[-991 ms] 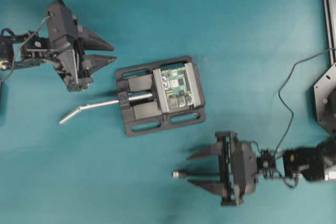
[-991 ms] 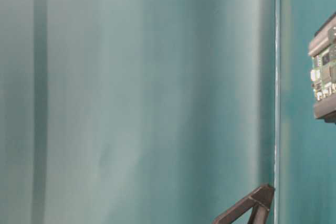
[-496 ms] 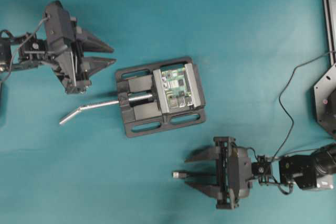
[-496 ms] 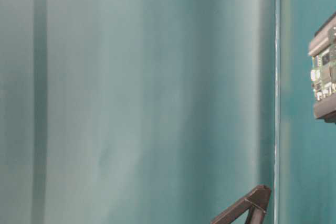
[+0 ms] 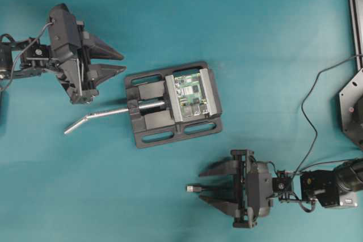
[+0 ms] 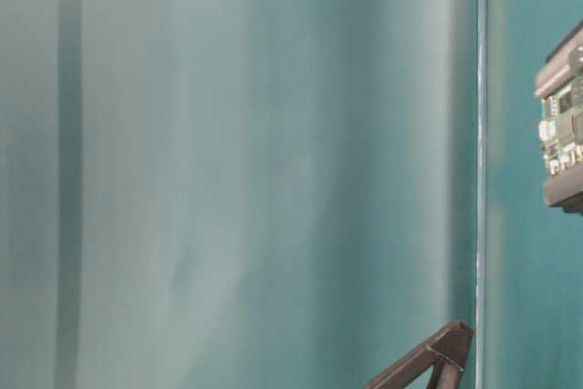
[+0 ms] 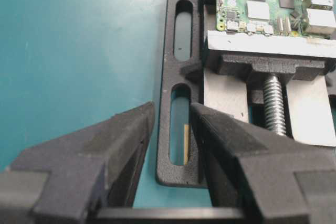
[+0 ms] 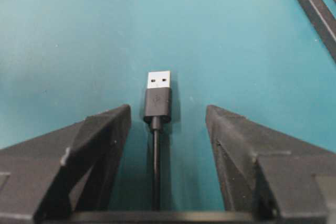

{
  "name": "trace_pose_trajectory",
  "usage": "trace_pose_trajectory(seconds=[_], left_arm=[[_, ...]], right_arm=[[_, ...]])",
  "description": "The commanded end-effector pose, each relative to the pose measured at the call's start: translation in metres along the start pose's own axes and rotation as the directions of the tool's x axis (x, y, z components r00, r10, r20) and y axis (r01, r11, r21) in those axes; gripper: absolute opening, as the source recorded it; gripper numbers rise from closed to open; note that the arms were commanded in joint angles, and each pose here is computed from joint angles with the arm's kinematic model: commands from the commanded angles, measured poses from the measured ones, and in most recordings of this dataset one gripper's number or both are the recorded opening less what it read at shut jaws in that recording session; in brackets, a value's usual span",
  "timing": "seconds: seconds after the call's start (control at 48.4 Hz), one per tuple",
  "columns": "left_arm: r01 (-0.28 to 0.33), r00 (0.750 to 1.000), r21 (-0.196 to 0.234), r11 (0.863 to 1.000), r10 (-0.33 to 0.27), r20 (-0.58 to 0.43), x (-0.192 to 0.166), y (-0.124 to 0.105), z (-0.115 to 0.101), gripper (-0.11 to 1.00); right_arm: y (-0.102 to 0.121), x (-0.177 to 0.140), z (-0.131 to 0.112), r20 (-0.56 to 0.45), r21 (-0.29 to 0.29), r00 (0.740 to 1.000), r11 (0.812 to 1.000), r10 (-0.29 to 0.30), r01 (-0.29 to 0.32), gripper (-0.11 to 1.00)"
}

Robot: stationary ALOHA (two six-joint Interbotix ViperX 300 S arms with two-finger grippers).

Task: Insert the USB into the fixed PCB.
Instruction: 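Lower the right gripper over the USB plug and close on it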

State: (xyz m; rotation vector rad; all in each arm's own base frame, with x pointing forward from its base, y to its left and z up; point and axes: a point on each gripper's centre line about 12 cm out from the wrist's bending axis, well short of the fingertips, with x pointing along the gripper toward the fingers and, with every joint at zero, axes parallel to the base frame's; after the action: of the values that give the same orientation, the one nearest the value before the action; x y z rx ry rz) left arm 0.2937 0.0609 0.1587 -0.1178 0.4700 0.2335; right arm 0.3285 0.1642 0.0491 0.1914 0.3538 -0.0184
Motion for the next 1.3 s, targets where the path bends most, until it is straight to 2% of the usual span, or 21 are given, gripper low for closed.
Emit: trace_pose_trajectory(seconds=[0.0, 0.227, 0.537, 1.012, 1.136, 1.28], left_arm=[[0.004, 1.0, 0.003, 1.0, -0.004, 0.027, -0.001, -0.001, 0.008, 0.46], [0.004, 1.0, 0.003, 1.0, -0.004, 0.024, -0.001, -0.001, 0.007, 0.46], [0.005, 1.0, 0.004, 1.0, -0.005, 0.023, 0.0, -0.002, 0.007, 0.46], [0.006, 1.0, 0.006, 1.0, -0.006, 0.015, -0.002, -0.002, 0.003, 0.46], [0.011, 1.0, 0.009, 1.0, -0.012, 0.015, -0.005, -0.003, 0.001, 0.46], [0.024, 1.0, 0.015, 1.0, -0.024, 0.018, -0.01, -0.007, 0.0, 0.46]], right_arm=[[0.005, 0.001, 0.004, 0.016, 0.006, 1.0, 1.0, 0.01, -0.01, 0.63], [0.008, 0.003, -0.003, 0.004, -0.002, 1.0, 1.0, 0.014, -0.014, 0.55], [0.008, 0.001, -0.005, -0.002, -0.007, 1.0, 1.0, 0.016, -0.016, 0.38], [0.006, -0.001, -0.008, -0.012, -0.017, 1.0, 1.0, 0.013, -0.013, 0.27], [0.004, -0.002, -0.009, -0.016, -0.026, 1.0, 1.0, 0.01, -0.01, 0.2], [0.003, -0.003, -0.01, -0.014, -0.035, 1.0, 0.999, 0.008, -0.009, 0.2]])
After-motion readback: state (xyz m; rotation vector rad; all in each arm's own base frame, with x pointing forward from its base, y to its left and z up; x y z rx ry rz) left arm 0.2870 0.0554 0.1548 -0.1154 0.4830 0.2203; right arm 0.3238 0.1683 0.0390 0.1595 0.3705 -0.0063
